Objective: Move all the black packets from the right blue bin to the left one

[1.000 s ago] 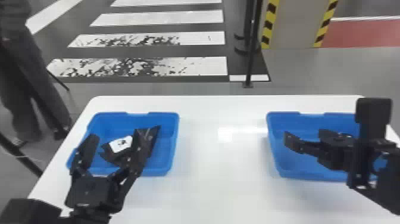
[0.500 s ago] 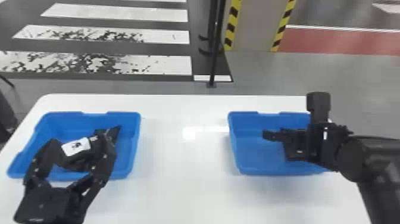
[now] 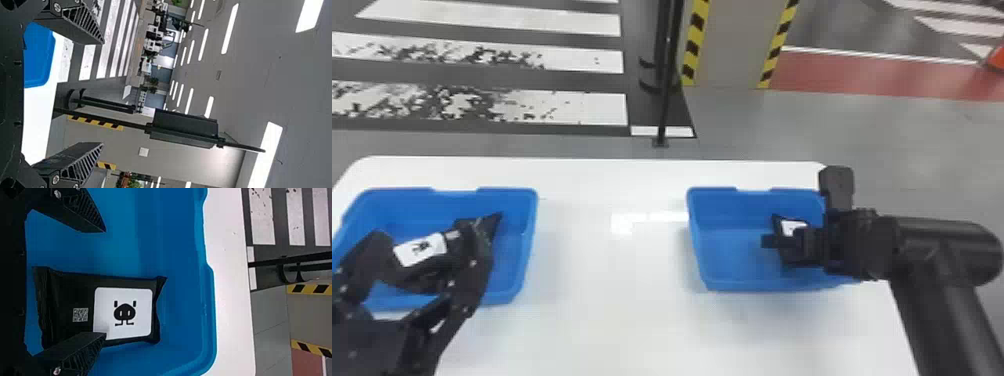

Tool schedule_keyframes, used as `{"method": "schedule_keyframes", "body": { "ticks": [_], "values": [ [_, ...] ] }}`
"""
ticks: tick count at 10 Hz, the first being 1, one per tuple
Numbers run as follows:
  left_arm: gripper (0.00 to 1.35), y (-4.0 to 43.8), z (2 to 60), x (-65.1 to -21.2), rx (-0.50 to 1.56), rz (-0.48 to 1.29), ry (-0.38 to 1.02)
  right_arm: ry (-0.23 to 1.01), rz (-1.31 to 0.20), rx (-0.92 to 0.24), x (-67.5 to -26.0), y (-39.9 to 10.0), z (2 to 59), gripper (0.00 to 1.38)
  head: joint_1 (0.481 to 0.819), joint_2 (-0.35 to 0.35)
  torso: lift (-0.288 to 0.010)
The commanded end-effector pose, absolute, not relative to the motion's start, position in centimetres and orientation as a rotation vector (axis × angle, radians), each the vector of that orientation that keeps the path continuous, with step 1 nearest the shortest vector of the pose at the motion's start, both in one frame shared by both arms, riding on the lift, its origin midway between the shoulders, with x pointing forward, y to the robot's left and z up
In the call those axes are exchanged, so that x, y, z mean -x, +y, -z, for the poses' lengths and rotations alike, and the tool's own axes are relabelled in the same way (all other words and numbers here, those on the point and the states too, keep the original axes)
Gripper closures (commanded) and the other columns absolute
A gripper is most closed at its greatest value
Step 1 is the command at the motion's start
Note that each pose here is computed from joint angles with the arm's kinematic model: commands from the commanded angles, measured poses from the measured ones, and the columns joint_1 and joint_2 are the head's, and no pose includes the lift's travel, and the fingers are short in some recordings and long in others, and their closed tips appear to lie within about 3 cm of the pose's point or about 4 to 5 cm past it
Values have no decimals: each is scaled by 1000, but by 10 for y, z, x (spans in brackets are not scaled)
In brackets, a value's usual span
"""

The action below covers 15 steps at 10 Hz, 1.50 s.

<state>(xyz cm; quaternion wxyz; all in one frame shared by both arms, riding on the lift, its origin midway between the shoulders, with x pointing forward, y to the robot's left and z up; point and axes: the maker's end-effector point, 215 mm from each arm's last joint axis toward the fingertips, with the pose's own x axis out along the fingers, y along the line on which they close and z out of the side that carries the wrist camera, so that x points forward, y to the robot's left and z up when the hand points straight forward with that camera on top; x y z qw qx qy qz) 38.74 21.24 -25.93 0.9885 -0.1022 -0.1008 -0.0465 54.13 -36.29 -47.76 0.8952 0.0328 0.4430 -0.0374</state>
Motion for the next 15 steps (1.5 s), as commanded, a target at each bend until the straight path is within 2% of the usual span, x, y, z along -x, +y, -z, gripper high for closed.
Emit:
{"method": "schedule_keyframes", "body": {
  "ticks": [1,4,5,7,10,13,15],
  "values": [
    [116,212,259,-388,199,96,-203,938,92,-64,-539,-368,480,88,695,-174,-140],
    [116,212,264,-389,191,95,-193,999,139,-51,-518,-376,492,87,695,-196,-140],
    [117,212,266,-389,185,95,-188,1010,142,-55,-513,-376,494,139,695,-203,-140],
    [119,213,267,-389,182,93,-188,1017,129,-71,-511,-367,493,1073,695,-203,-140],
    [119,214,271,-390,182,89,-184,967,123,-70,-515,-363,485,1153,695,-189,-140],
    [119,213,268,-389,181,92,-195,793,77,-68,-536,-347,449,1151,695,-167,-140],
    [119,213,268,-389,181,90,-198,592,-42,-120,-563,-321,410,1153,695,-153,-140]
  ]
}}
